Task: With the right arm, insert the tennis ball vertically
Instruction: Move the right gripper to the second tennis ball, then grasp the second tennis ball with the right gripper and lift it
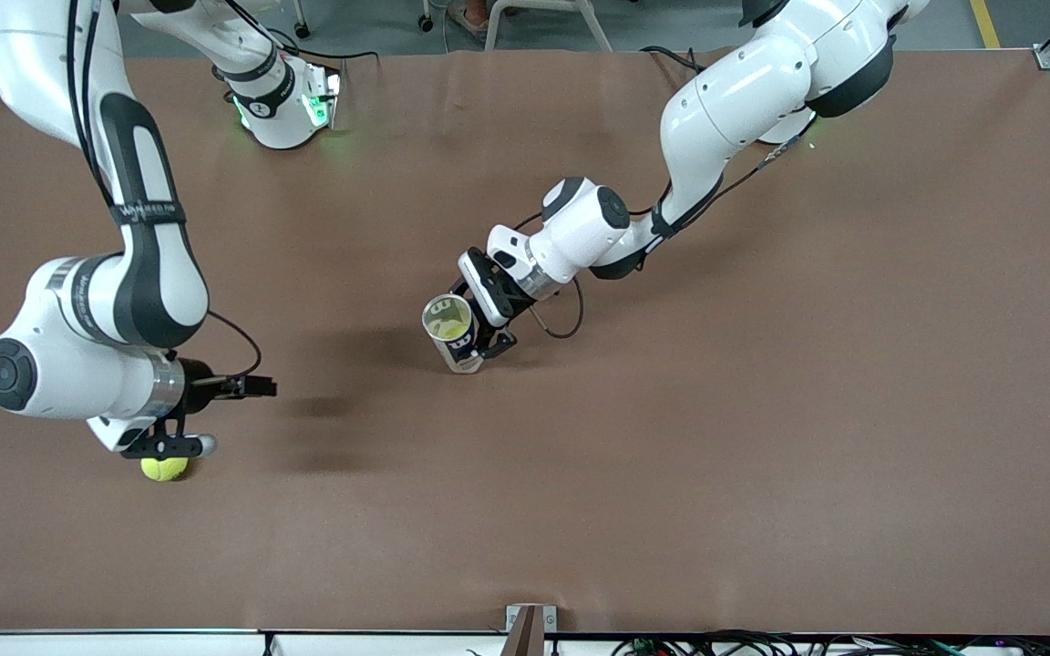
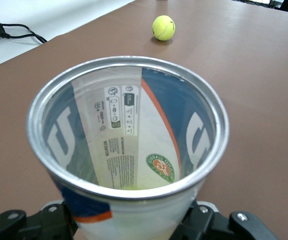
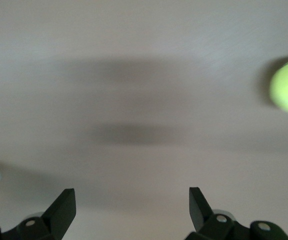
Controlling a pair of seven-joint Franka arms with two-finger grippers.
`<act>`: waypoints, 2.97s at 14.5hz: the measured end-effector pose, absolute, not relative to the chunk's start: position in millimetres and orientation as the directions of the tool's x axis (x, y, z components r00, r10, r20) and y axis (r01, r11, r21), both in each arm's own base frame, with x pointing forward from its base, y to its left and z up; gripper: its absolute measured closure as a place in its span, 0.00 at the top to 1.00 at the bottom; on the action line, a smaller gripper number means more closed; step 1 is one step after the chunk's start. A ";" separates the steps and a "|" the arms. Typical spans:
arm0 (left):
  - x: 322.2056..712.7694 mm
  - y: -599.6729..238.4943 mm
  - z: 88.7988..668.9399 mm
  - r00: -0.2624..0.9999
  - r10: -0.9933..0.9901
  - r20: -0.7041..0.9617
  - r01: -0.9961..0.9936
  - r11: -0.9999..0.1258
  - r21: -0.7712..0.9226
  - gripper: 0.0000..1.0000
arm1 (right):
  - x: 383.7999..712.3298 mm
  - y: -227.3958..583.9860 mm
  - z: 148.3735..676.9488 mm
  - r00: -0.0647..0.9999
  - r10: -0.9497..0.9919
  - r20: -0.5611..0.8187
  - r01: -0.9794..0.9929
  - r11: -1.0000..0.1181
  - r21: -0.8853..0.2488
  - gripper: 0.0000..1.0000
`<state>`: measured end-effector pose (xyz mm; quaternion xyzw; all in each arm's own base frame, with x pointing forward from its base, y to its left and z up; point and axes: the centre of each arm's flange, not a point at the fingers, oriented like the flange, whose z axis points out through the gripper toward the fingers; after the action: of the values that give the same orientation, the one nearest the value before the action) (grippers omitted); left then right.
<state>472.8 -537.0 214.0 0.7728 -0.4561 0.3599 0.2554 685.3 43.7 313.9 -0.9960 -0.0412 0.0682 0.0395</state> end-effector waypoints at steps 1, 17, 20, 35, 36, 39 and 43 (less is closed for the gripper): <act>472.8 -537.1 214.0 0.325 -0.521 0.789 -0.889 -0.453 0.066 0.77 | 691.1 38.8 301.7 0.985 0.138 -0.107 0.137 -0.990 -0.021 1.00; 472.8 -537.2 214.0 0.324 -0.521 0.789 -0.889 -0.453 0.066 0.77 | 743.6 -109.1 230.2 0.865 0.502 0.027 0.494 -0.859 0.135 1.00; 472.8 -537.2 214.0 0.324 -0.521 0.789 -0.889 -0.453 0.066 0.77 | 746.6 -110.0 230.7 0.863 0.504 0.045 0.495 -0.859 0.129 1.00; 473.2 -537.2 214.2 0.324 -0.521 0.790 -0.889 -0.454 0.066 0.77 | 740.5 -122.0 223.1 0.869 0.487 0.083 0.488 -0.873 0.010 1.00; 473.2 -537.2 214.2 0.324 -0.521 0.790 -0.889 -0.454 0.066 0.77 | 740.5 -120.4 221.6 0.867 0.491 0.082 0.492 -0.871 0.008 1.00; 473.2 -537.2 214.2 0.324 -0.521 0.790 -0.889 -0.454 0.066 0.77 | 740.5 -116.7 218.4 0.865 0.495 0.081 0.496 -0.868 0.003 1.00; 473.0 -537.3 214.1 0.324 -0.521 0.789 -0.889 -0.454 0.065 0.77 | 740.2 -117.0 214.7 0.864 0.497 0.081 0.499 -0.867 0.005 1.00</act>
<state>473.0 -537.3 214.1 0.7727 -0.4562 0.3602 0.2551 740.2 -117.0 214.7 -0.9653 -0.2579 -0.0397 0.0080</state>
